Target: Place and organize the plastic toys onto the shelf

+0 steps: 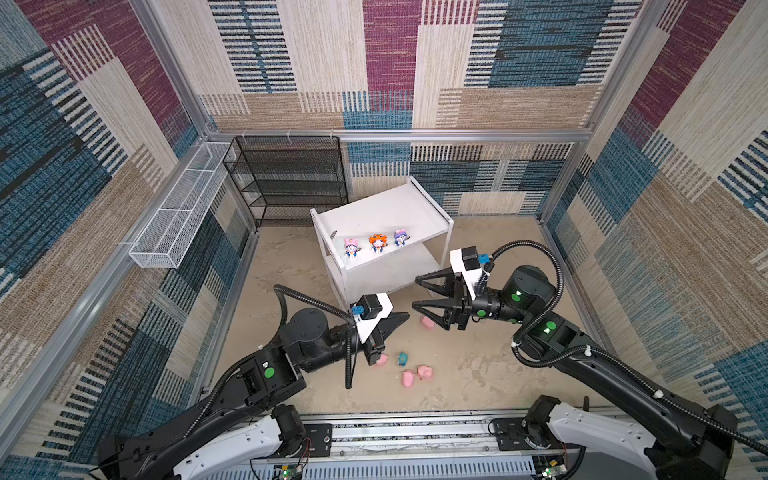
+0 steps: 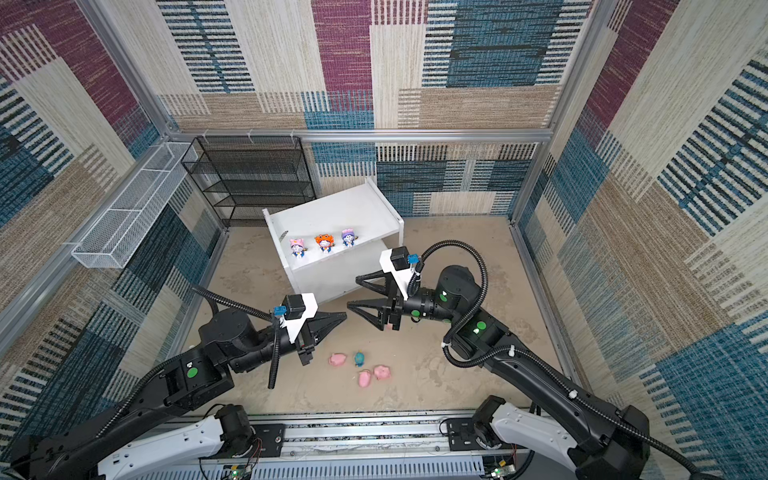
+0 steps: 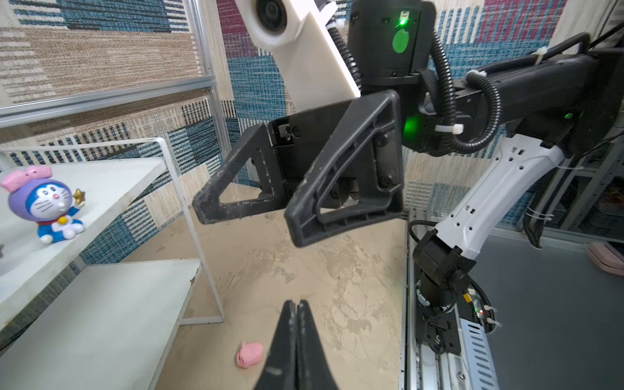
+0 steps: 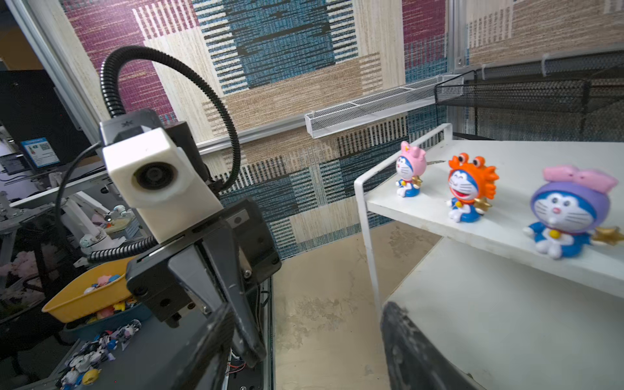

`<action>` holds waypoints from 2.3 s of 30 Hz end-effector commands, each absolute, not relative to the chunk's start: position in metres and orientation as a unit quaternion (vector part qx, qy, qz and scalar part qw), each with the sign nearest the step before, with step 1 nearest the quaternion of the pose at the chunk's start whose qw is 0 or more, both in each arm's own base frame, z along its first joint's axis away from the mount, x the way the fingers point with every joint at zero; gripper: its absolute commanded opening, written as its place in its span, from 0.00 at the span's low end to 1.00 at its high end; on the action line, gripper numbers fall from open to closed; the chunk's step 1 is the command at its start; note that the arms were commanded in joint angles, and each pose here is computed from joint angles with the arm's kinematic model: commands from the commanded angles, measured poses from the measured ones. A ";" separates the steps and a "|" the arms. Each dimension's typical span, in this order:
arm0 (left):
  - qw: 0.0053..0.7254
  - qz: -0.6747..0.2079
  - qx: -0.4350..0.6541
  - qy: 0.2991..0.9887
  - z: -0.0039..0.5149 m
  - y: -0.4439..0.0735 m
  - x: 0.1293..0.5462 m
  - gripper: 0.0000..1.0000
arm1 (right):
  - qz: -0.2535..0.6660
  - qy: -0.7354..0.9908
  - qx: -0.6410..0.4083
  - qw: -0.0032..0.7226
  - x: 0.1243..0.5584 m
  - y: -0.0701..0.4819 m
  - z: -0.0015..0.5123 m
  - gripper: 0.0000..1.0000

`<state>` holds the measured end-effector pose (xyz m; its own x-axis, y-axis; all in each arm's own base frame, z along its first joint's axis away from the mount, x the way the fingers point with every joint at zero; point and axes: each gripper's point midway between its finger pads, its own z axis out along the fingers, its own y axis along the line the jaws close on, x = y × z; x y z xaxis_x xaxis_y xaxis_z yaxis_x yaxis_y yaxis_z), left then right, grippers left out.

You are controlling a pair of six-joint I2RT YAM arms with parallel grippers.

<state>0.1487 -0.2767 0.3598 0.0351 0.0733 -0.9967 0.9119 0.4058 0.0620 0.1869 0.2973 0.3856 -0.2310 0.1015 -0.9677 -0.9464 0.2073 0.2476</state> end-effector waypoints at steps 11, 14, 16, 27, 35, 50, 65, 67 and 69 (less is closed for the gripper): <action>0.552 -0.317 0.333 0.695 0.296 -0.229 0.154 0.99 | 0.425 0.773 -0.255 0.395 0.207 0.270 0.244 0.82; 0.535 -0.322 0.321 0.712 0.280 -0.224 0.152 0.99 | 0.426 0.786 -0.255 0.369 0.201 0.270 0.214 0.77; 0.526 -0.319 0.306 0.726 0.267 -0.219 0.152 0.99 | 0.430 0.789 -0.255 0.358 0.197 0.271 0.196 0.73; 0.506 -0.274 0.213 0.789 0.222 -0.189 0.168 0.99 | 0.414 0.818 -0.273 0.291 0.203 0.309 0.123 0.62; 0.503 -0.245 0.179 0.810 0.218 -0.165 0.168 0.99 | 0.363 0.848 -0.282 0.264 0.224 0.336 0.080 0.62; 0.515 -0.242 0.151 0.808 0.220 -0.145 0.164 1.00 | 0.332 0.846 -0.318 0.269 0.236 0.384 0.046 0.62; 0.523 -0.244 0.142 0.804 0.223 -0.140 0.163 1.00 | 0.269 0.854 -0.361 0.260 0.228 0.397 0.023 0.51; 0.523 -0.244 0.142 0.804 0.223 -0.140 0.163 1.00 | 0.258 0.855 -0.367 0.260 0.227 0.397 0.022 0.49; 0.522 -0.245 0.142 0.805 0.223 -0.140 0.163 1.00 | 0.248 0.857 -0.371 0.258 0.227 0.396 0.019 0.46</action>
<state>0.1615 -0.1425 0.2233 -0.4051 -0.0048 -0.9143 0.5064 0.8314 -0.2288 0.2266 0.4047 0.0296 -0.5939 -0.4675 -0.6548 -0.7666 0.5757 0.2844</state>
